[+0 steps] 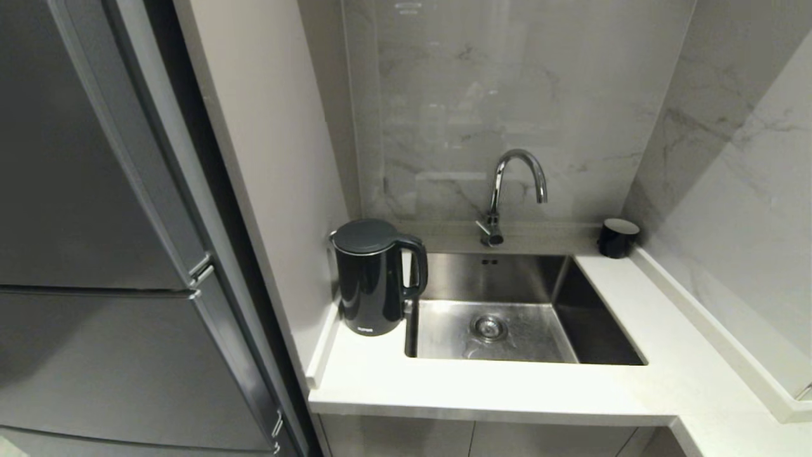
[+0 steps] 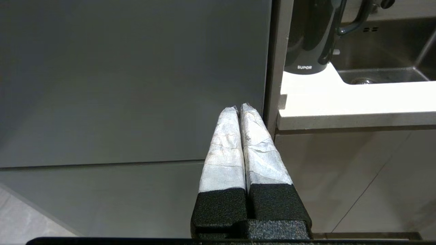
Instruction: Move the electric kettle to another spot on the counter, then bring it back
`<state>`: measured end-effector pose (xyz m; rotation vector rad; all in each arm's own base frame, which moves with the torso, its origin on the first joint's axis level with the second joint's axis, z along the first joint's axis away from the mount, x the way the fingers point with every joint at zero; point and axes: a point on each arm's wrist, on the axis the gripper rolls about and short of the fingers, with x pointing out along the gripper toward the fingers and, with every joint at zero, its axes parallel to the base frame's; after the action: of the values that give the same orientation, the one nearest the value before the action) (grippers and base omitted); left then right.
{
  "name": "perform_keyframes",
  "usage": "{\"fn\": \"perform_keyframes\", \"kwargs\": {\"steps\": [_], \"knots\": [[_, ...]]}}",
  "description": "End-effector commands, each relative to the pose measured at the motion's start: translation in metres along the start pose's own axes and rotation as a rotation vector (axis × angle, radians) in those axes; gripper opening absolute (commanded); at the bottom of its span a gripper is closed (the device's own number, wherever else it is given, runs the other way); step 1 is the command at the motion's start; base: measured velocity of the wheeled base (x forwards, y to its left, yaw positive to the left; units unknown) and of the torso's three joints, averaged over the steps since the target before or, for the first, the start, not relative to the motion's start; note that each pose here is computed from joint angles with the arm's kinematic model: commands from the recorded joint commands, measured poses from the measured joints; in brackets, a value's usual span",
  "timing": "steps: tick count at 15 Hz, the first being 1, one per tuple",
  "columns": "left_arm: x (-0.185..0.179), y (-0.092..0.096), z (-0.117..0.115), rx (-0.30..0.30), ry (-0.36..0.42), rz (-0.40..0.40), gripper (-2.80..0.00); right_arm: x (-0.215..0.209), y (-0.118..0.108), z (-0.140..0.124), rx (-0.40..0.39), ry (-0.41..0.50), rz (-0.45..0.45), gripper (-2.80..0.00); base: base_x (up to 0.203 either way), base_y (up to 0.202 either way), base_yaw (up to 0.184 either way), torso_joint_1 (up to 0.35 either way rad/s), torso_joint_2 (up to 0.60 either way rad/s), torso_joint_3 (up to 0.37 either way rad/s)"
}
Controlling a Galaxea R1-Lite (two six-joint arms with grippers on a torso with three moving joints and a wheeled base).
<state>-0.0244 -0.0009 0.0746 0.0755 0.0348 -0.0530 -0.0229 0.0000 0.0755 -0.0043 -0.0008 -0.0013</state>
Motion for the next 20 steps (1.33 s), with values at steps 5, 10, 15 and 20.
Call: {"fn": "perform_keyframes", "kwargs": {"steps": [5,10,15,20], "knots": [[0.0001,0.0000,0.0003,0.000,0.002,-0.001,-2.80,0.0001,0.0000,0.0000,0.000,0.001,0.001,-2.80,0.000,0.041,-0.003,0.000,0.00,0.003],[0.0002,0.0000,0.0003,0.000,0.002,-0.001,-2.80,0.0001,0.0000,0.0000,0.000,0.001,0.000,-2.80,0.000,0.121,-0.001,0.001,0.00,0.001],[0.0001,0.0000,0.0003,0.000,0.001,-0.001,-2.80,0.0001,0.0000,0.0000,0.000,0.001,0.000,-2.80,0.000,0.000,0.000,-0.007,0.01,0.007],[0.0002,0.0000,0.0003,0.000,0.002,-0.001,-2.80,0.0001,0.0000,0.0000,0.001,0.001,0.000,-2.80,0.000,0.000,0.000,-0.110,0.27,0.147]]}}
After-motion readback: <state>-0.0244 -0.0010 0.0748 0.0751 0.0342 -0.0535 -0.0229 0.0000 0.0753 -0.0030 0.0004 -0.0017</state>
